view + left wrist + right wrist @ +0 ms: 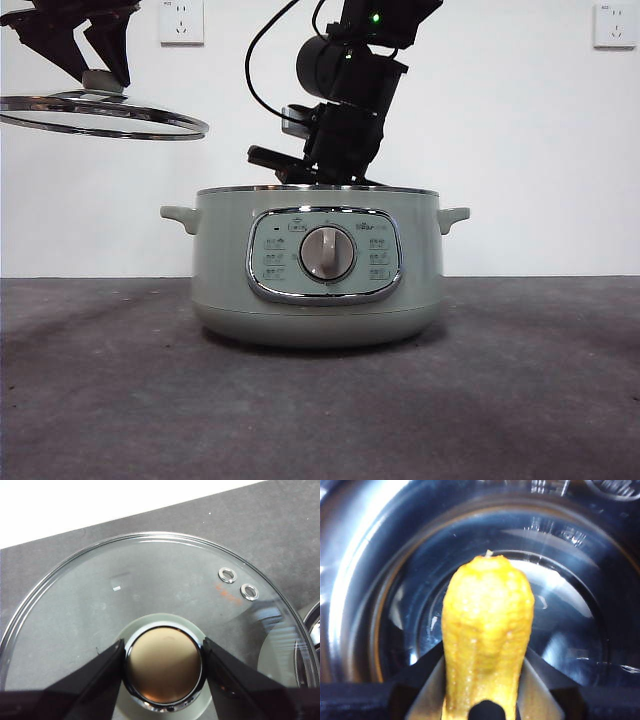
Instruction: Pick up the corn,open the lid,put the corn in the pot,close the lid
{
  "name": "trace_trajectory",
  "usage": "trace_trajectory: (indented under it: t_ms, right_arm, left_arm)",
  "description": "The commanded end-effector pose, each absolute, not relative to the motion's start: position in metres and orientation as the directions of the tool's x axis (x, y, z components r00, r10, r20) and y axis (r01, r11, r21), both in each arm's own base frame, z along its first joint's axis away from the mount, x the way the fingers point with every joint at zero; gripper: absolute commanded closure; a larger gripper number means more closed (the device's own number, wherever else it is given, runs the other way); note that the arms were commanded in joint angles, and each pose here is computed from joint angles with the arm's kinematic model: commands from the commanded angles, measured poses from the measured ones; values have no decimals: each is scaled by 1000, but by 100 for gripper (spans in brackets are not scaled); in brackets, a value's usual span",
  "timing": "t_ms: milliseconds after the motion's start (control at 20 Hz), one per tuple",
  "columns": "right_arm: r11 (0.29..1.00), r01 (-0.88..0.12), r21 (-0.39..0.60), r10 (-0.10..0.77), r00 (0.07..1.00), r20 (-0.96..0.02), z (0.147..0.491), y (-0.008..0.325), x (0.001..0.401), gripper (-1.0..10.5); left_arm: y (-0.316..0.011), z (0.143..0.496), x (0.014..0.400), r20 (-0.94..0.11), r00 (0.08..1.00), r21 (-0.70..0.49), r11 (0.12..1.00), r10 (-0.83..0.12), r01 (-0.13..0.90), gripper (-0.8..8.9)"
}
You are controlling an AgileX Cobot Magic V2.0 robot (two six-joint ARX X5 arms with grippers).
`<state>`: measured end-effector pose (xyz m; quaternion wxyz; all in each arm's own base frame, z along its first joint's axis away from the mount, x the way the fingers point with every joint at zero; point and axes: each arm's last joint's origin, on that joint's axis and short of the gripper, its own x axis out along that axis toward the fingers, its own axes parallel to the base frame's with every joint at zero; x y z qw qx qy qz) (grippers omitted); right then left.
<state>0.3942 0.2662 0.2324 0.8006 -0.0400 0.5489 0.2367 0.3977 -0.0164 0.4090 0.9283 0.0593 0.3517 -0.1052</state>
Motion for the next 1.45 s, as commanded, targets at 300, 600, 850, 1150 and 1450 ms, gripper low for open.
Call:
trace_trajectory:
  t_ms: [300, 600, 850, 1150, 1450]
  right_arm:
    - [887, -420, 191, 315, 250, -916, 220, 268, 395, 725]
    - [895, -402, 195, 318, 267, -910, 244, 268, 392, 405]
    - [910, -401, -105, 92, 442, -892, 347, 251, 331, 692]
    - [915, -384, -126, 147, 606, -782, 442, 199, 248, 955]
    - [914, -395, -93, 202, 643, -739, 460, 142, 171, 955]
  left_arm:
    - [-25, 424, 391, -606, 762, 8, 956, -228, 293, 826]
    - [-49, 424, 389, -606, 746, -4, 940, -274, 342, 826]
    - [-69, 422, 385, -626, 716, -16, 923, -309, 384, 826]
    - [-99, 417, 374, -673, 649, -30, 889, -356, 456, 826]
    - [-145, 414, 358, -691, 581, -40, 826, -430, 562, 826]
